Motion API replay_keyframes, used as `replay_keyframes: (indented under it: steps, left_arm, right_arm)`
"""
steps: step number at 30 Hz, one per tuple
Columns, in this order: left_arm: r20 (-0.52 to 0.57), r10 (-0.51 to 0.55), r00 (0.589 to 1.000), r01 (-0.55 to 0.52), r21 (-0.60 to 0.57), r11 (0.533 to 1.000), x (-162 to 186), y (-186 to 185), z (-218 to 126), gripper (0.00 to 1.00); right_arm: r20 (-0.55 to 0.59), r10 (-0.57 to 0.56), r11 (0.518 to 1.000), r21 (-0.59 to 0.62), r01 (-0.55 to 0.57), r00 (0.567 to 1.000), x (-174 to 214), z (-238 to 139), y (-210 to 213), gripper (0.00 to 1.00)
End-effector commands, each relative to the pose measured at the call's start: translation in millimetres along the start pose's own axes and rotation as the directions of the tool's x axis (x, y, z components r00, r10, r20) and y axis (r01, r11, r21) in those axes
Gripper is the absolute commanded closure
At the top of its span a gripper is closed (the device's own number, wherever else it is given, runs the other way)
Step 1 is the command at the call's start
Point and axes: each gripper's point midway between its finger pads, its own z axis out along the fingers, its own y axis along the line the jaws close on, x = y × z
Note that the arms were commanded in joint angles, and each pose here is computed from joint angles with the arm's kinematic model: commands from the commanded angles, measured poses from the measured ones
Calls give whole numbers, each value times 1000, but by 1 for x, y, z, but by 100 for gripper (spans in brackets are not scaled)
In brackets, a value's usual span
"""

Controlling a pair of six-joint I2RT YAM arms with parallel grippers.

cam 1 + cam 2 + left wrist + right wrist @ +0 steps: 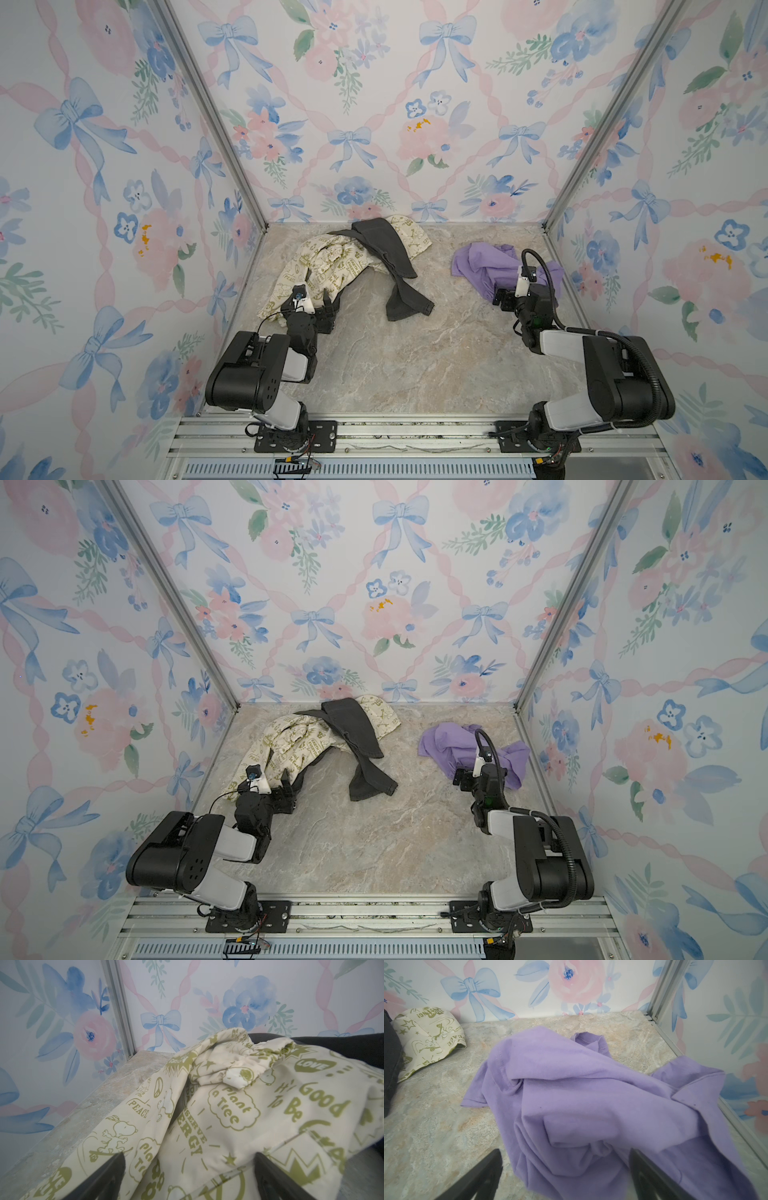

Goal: Pick out a specific cloth from the pile

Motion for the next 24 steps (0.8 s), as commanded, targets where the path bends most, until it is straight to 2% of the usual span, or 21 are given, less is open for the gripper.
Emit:
replay_keyframes:
  steps: [1,3,24]
  left_arm:
    - [45,14,999,-16,29,999,-13,-6,3,2]
    - [45,16,999,-17,27,999,-13,-6,3,2]
    - [45,42,998,-43,25,999,-13,-10,4,2]
  right_arm:
    - [74,-16,1000,-3,16,997,-1,-2,1,3]
    - [36,-33,999,1,33,999,2,0,3,3]
    - [48,-63,998,30,62,997,1,0,6,3]
